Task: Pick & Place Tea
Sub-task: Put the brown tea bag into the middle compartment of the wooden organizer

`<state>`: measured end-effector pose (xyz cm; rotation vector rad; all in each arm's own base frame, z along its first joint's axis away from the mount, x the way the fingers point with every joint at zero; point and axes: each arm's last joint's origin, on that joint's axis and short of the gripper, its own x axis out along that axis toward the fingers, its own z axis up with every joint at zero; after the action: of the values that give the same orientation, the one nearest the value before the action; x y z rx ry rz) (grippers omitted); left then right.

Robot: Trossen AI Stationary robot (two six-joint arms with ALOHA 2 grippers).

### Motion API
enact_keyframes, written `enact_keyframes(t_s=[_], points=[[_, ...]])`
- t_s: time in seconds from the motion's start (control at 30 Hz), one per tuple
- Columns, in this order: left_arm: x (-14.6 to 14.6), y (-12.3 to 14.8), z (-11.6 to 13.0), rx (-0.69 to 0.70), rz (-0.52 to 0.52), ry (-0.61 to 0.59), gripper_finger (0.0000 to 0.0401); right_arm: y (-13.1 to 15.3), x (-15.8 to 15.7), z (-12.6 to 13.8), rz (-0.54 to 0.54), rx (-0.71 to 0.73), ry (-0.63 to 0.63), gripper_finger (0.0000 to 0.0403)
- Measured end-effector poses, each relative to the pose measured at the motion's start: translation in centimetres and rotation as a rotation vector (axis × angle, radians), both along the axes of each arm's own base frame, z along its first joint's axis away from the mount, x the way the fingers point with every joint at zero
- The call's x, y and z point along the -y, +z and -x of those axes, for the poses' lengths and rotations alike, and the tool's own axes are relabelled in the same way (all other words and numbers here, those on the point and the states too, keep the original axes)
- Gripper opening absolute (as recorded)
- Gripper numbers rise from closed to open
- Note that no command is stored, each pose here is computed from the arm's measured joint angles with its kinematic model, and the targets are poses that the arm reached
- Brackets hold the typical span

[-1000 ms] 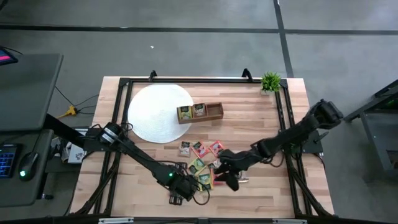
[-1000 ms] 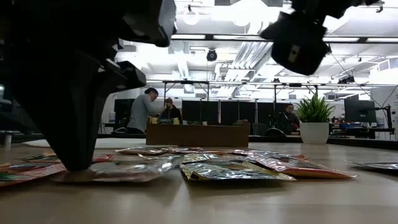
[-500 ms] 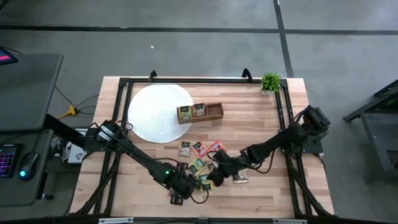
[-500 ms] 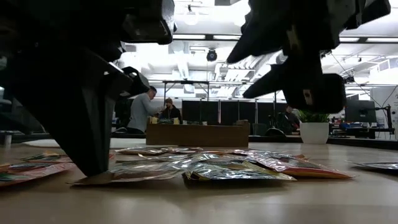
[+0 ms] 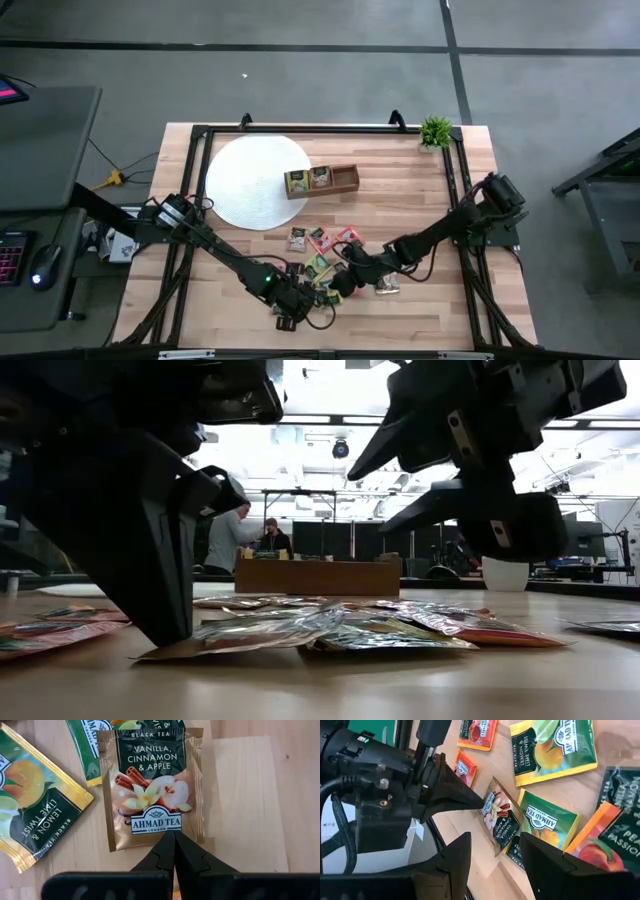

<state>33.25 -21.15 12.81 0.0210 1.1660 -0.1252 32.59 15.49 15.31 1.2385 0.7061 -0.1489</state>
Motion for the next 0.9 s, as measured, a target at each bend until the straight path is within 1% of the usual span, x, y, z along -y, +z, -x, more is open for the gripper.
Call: enact_keyframes(t_s=[0.13,0.47,0.73,0.9], points=[[0.0,0.0,-0.1,0.017,0.001,0.004,0.0,-0.4,-0.3,0.0,0.001,-0.004,-0.005,0.0165],[-0.4,0.1,-0.7,0.055,0.001,0.03,0.0,-3.1,-1.3,-0.1,-0.029,-0.064,-0.005,0.0165],[-0.6,0.2,-1.2,0.093,0.009,0.046,0.0,-4.1,-1.2,-0.5,-0.027,-0.062,-0.016,0.0165],[-0.6,0.2,-1.4,0.108,0.009,0.051,0.0,-4.2,-1.0,-0.6,-0.015,-0.058,-0.027,0.0165]])
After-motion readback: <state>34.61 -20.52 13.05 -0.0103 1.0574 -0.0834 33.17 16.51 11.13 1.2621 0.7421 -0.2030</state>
